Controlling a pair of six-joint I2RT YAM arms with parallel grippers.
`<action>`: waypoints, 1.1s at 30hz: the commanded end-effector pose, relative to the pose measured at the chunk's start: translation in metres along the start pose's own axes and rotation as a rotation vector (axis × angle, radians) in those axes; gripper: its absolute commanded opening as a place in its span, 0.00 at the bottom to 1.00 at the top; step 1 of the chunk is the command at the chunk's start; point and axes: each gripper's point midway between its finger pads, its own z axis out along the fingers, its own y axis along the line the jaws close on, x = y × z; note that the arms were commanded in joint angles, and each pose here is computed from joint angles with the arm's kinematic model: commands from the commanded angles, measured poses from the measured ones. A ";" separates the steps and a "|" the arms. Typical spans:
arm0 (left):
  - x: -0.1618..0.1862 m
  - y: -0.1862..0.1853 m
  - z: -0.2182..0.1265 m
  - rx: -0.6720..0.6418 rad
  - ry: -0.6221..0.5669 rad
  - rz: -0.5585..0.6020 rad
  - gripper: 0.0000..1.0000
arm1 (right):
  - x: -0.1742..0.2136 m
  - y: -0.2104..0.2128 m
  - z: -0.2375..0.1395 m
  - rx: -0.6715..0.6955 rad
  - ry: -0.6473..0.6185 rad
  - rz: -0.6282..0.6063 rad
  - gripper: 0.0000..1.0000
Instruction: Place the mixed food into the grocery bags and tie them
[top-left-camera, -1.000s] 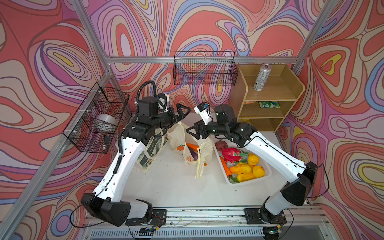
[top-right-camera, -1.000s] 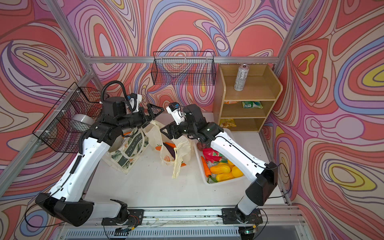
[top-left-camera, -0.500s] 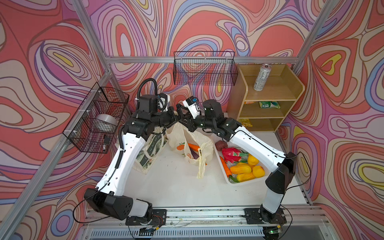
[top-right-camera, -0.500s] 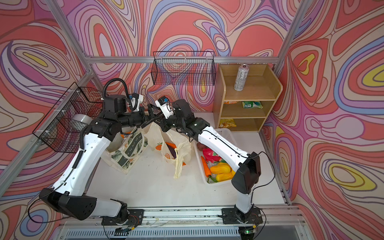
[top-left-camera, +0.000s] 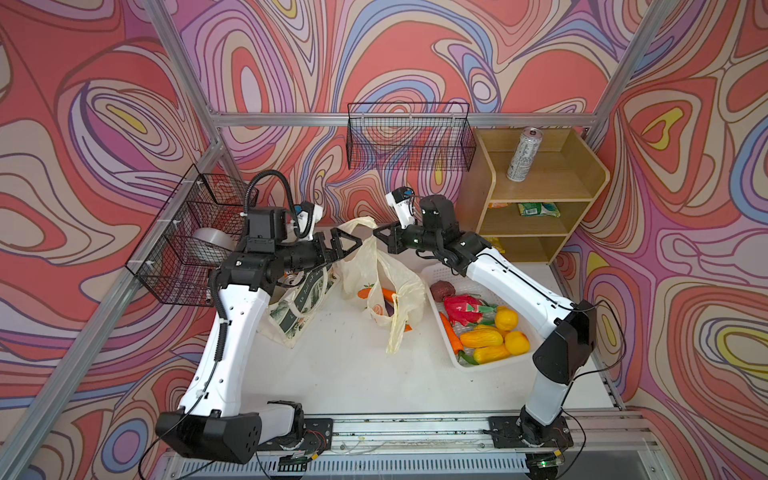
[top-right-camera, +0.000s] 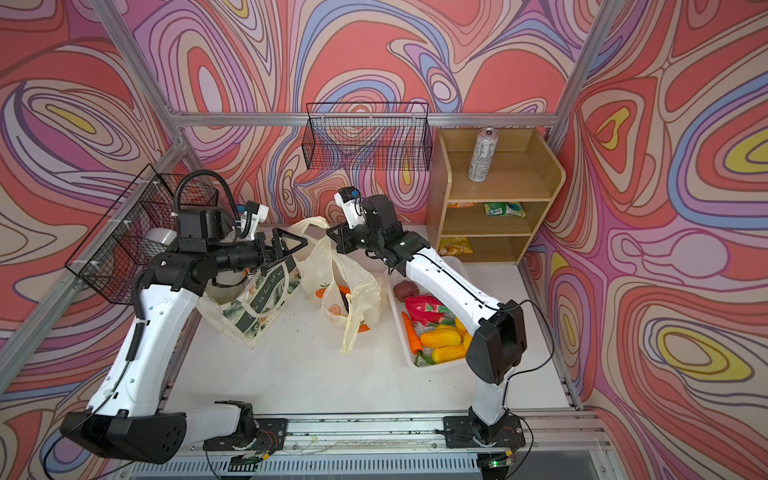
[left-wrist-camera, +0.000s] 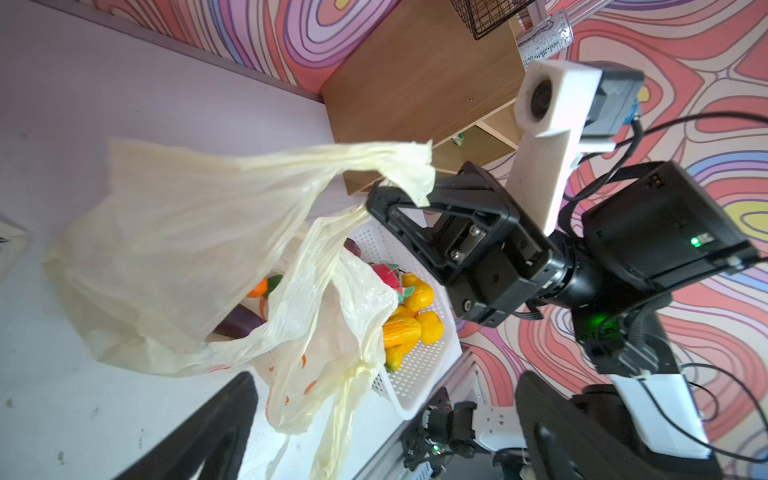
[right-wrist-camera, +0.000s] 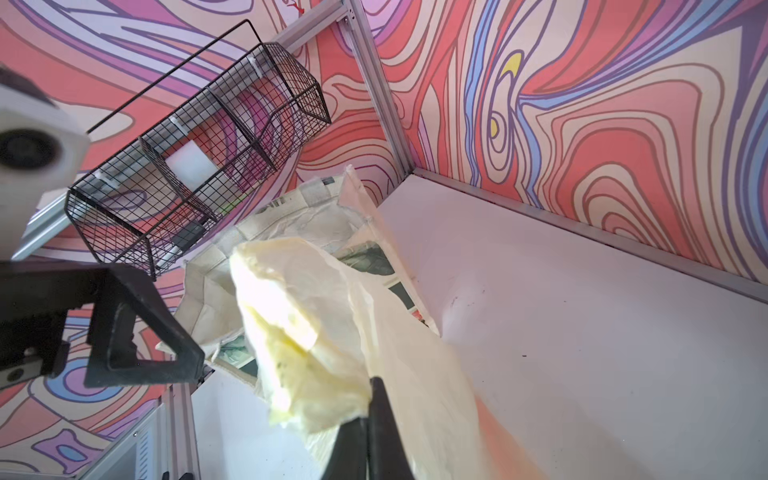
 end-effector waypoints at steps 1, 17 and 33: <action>-0.014 -0.002 -0.038 -0.118 -0.218 0.183 1.00 | -0.030 0.041 -0.030 -0.103 -0.055 -0.036 0.00; -0.050 -0.032 -0.023 0.051 -0.408 0.583 1.00 | -0.066 0.089 -0.071 -0.239 -0.096 -0.095 0.00; -0.025 -0.043 0.028 0.125 -0.269 0.737 1.00 | -0.042 0.100 -0.066 -0.344 0.026 -0.106 0.00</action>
